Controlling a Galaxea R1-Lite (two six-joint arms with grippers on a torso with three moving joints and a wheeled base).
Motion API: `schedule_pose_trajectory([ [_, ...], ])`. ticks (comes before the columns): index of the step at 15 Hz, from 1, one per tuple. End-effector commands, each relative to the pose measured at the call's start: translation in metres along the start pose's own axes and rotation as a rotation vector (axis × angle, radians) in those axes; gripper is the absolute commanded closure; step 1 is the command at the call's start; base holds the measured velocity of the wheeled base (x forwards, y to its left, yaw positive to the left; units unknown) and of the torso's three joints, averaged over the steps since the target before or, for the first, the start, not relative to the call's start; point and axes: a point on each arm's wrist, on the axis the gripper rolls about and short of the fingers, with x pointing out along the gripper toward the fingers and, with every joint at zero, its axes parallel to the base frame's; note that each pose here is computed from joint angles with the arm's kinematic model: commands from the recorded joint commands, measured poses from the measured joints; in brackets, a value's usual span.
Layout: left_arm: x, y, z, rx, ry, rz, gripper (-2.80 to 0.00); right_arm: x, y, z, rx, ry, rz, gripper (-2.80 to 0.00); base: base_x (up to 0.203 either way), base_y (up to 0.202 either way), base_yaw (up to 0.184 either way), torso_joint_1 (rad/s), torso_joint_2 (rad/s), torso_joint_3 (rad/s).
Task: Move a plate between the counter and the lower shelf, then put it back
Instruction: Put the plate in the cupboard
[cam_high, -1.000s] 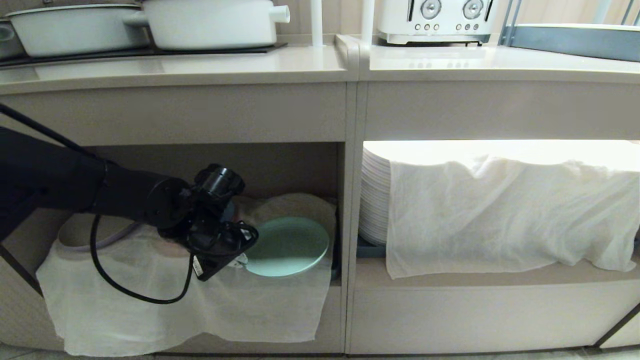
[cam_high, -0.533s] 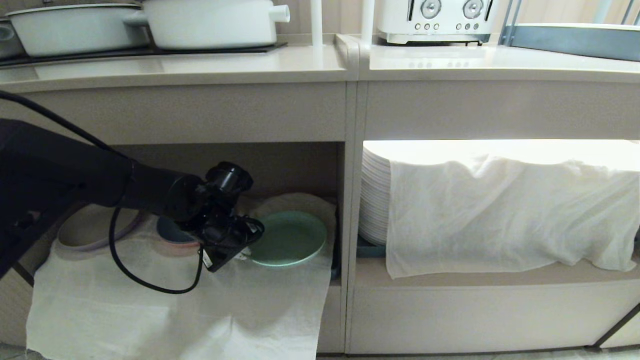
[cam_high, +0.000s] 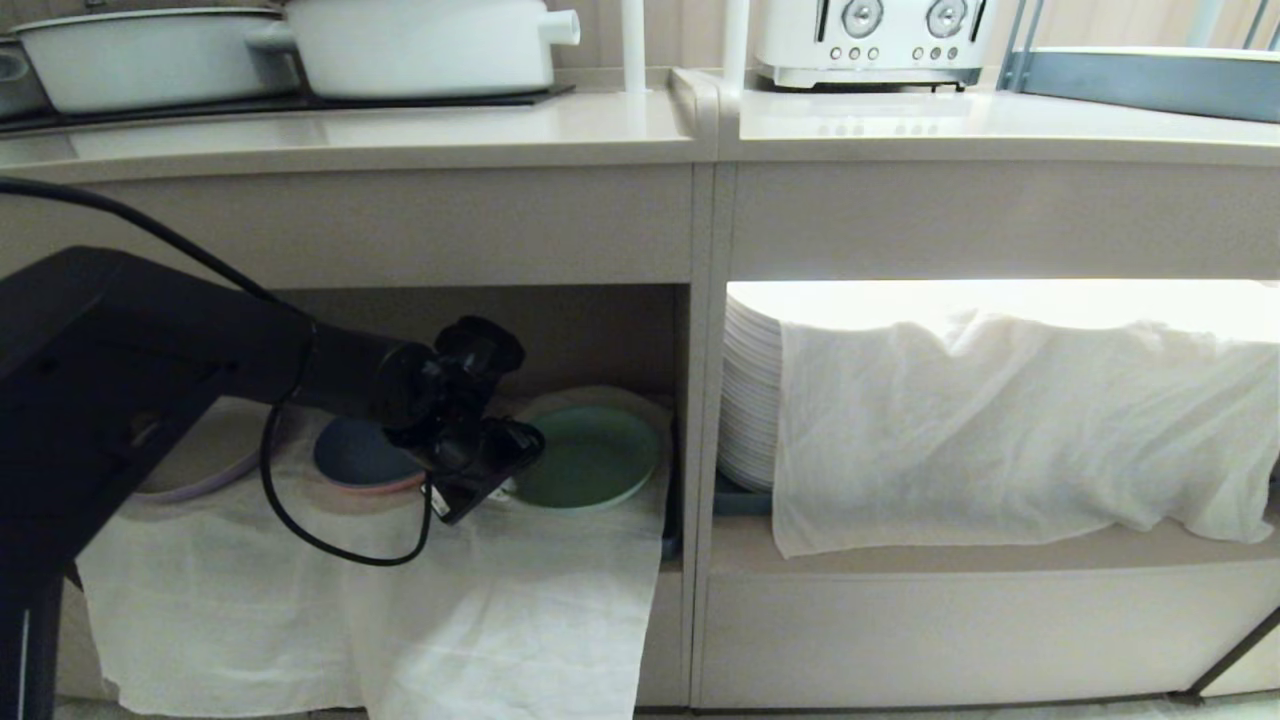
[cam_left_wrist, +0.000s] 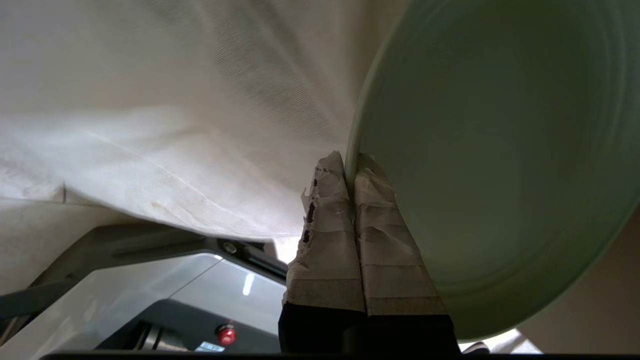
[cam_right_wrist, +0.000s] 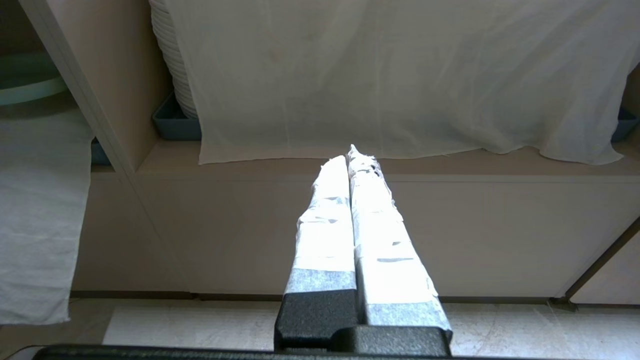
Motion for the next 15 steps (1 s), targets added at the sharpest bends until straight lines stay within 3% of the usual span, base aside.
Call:
schedule_pose_trajectory([
  [1,0.006,-0.003,0.002,-0.006,-0.003,0.003,0.0,0.0,0.0,0.0,0.0,-0.001,0.0,0.0,0.0,0.0,0.0,0.0,0.0,0.0],
  [15,0.029,-0.011,0.006,-0.006,-0.025,0.025,0.0,0.0,0.0,0.0,0.0,0.0,0.0,0.0,0.0,0.0,0.0,0.0,0.0,0.0],
])
